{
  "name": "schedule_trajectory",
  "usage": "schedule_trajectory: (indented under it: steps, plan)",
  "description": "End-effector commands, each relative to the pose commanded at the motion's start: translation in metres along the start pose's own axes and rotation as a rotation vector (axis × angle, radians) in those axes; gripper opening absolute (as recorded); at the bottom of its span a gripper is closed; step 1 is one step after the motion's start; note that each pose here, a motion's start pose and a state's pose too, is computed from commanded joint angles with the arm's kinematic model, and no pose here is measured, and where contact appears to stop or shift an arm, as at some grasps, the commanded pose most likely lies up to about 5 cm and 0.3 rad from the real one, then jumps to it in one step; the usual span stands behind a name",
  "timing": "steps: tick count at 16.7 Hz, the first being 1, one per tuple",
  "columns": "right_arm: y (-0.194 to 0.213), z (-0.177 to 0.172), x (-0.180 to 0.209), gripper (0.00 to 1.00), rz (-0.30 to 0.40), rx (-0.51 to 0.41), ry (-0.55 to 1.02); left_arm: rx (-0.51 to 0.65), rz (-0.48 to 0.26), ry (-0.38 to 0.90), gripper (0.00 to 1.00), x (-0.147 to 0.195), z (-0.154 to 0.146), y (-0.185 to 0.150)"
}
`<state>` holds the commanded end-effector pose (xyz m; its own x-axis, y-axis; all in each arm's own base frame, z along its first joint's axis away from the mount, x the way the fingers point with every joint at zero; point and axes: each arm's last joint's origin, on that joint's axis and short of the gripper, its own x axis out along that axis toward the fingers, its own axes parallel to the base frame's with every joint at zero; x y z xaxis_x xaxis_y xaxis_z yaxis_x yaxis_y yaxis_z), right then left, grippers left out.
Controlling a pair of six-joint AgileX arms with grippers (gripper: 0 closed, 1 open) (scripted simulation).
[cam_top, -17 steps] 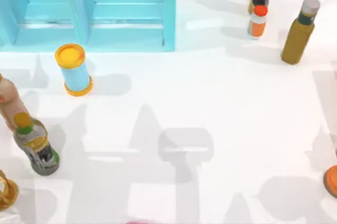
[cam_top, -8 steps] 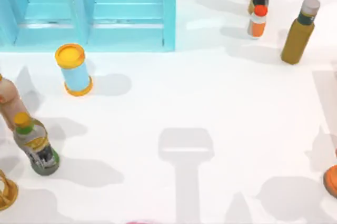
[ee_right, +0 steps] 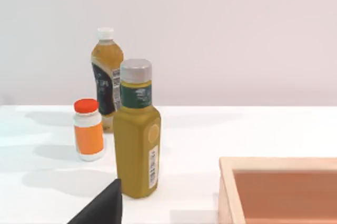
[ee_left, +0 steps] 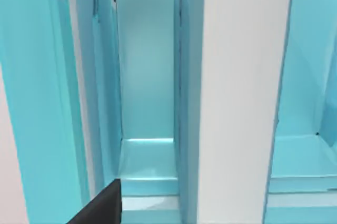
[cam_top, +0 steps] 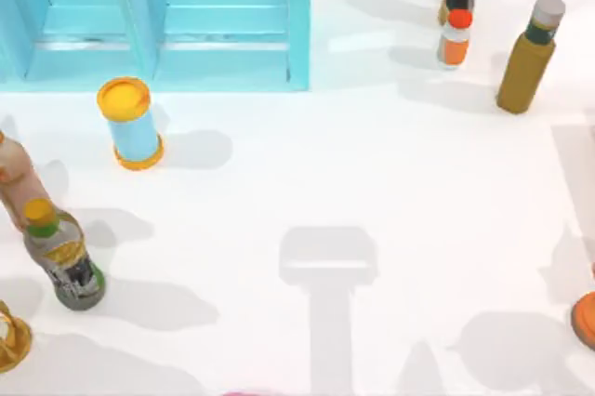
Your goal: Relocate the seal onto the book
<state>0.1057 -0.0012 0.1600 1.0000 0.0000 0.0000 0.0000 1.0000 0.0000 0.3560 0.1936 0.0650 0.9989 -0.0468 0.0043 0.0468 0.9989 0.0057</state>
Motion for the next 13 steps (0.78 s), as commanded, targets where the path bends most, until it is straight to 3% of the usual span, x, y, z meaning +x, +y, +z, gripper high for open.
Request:
schedule_trajectory:
  steps: [5,13]
  plan:
    - [0.000,0.000,0.000,1.00,0.000,0.000,0.000,-0.001,-0.001,0.003,1.00,0.009,-0.001,-0.001]
    - [0.000,0.000,0.000,1.00,0.000,0.000,0.000,0.000,0.000,-0.002,1.00,0.087,-0.001,0.003]
